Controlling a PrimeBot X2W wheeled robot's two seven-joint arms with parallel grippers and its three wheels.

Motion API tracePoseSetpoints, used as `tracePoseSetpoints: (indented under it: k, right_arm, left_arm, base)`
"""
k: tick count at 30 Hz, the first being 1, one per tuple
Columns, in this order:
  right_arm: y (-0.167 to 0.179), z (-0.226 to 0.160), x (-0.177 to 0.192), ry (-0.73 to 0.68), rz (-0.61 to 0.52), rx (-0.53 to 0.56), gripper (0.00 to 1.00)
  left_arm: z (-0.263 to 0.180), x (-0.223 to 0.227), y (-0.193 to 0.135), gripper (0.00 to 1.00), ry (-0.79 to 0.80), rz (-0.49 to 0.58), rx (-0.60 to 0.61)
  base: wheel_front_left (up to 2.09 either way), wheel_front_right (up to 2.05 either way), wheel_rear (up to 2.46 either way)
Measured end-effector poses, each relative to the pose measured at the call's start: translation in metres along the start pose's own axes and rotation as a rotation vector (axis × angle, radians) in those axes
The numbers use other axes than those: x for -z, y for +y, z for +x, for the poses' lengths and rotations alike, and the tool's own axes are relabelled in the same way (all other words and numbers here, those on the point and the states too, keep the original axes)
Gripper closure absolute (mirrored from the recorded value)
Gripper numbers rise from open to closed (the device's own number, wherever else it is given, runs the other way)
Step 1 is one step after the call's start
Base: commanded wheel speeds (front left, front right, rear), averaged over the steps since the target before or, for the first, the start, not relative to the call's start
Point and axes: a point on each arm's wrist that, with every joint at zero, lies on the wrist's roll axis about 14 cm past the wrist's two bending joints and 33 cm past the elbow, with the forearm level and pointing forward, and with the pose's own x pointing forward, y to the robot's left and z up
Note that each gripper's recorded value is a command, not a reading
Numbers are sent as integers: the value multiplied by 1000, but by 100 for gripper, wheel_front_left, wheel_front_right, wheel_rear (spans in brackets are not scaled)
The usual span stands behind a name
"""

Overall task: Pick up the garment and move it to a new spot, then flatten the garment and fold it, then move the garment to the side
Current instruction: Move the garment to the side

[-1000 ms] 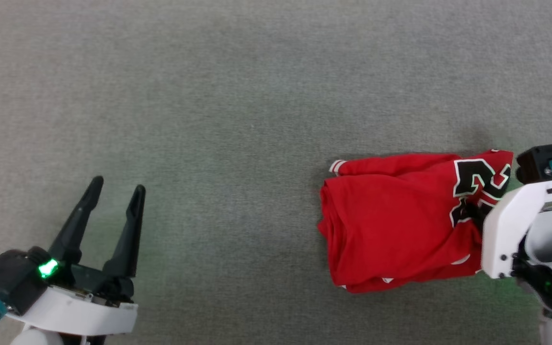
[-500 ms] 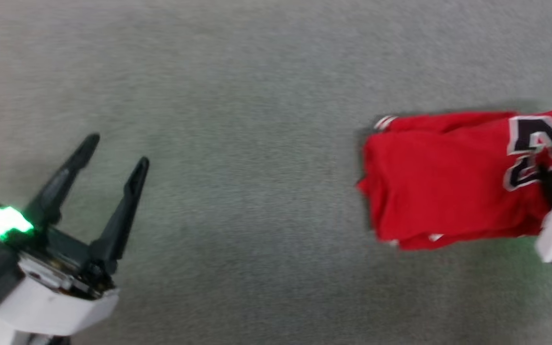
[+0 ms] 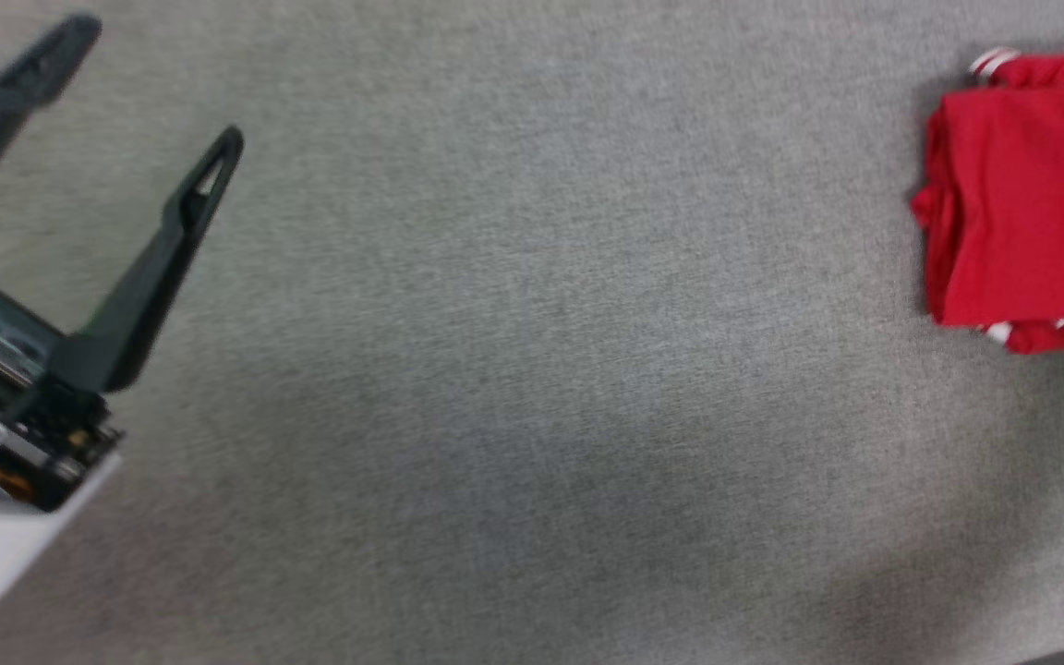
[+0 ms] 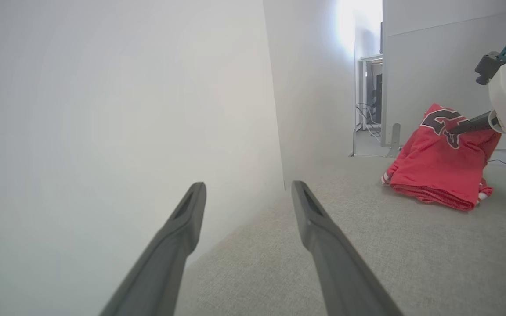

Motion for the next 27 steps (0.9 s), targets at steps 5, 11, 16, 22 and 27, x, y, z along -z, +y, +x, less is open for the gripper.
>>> tracePoseSetpoints:
  k: [5,11,16,22,27]
  right_arm:
    - [-12,8,-7,-37,-83,67,100]
    - [-38,7,-20,-89,-152,173,100]
    - [-48,8,-11,-78,-152,208,100]
    - [-51,13,-15,-130,-155,227,100]
    - [-47,19,-16,-157,-184,227,100]
  left_arm:
    - [17,10,-1,0,-38,-1,53]
    - [29,25,-9,0,-54,-25,103]
    - [34,34,-14,0,-60,-50,120]
    - [34,42,-14,0,-55,-69,122]
    - [31,46,-11,0,-44,-69,116]
  base:
    - [0,0,0]
    - [0,0,0]
    - [0,0,0]
    - [0,0,0]
    - [0,0,0]
